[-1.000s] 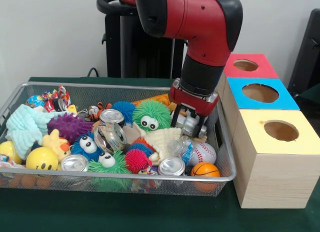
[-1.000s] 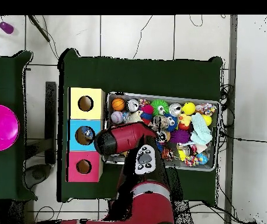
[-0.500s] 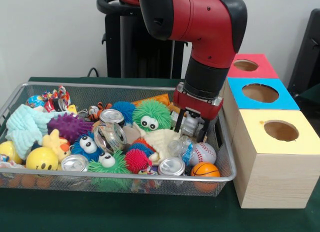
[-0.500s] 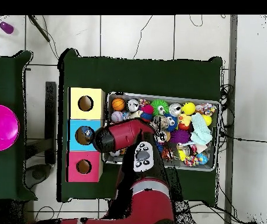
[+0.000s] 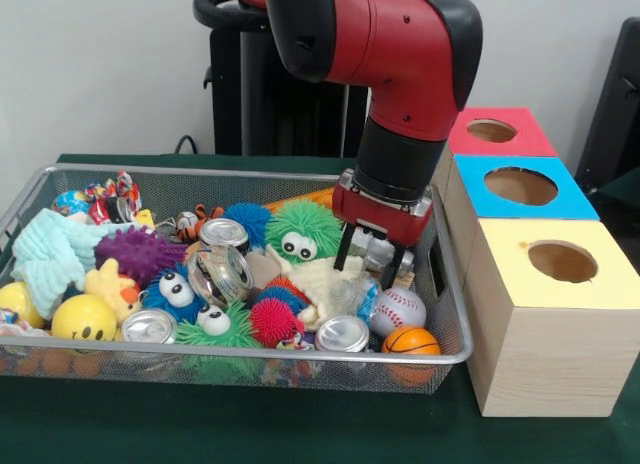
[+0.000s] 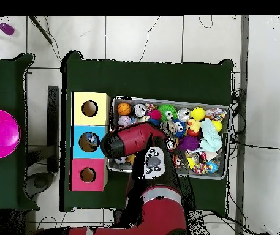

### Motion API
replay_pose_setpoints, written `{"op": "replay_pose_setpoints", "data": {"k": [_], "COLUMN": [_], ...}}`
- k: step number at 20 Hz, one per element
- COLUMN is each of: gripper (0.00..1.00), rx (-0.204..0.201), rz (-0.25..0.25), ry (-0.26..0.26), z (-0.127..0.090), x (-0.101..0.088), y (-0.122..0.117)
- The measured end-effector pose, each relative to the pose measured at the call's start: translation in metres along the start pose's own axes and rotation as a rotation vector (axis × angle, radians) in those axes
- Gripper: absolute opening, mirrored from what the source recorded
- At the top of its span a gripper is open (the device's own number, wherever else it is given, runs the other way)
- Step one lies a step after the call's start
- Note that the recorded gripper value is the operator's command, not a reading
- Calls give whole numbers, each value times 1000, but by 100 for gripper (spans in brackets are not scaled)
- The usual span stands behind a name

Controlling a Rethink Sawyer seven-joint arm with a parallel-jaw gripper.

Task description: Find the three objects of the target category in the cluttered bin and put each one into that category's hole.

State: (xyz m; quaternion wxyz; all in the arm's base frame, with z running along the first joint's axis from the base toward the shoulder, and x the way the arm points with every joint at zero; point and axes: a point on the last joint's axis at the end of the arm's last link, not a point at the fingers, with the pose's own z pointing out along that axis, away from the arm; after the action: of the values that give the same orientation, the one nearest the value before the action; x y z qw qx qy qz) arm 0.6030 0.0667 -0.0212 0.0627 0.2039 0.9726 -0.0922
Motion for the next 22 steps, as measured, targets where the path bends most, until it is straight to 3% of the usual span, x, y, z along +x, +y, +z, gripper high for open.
{"op": "replay_pose_setpoints", "data": {"k": [10, 11, 22], "gripper": [100, 0, 0], "rx": [9, 9, -53], "rz": [-26, -28, -54], "ry": [-20, -22, -22], "z": [4, 4, 9], "x": [-7, -8, -11], "y": [-11, -11, 1]}}
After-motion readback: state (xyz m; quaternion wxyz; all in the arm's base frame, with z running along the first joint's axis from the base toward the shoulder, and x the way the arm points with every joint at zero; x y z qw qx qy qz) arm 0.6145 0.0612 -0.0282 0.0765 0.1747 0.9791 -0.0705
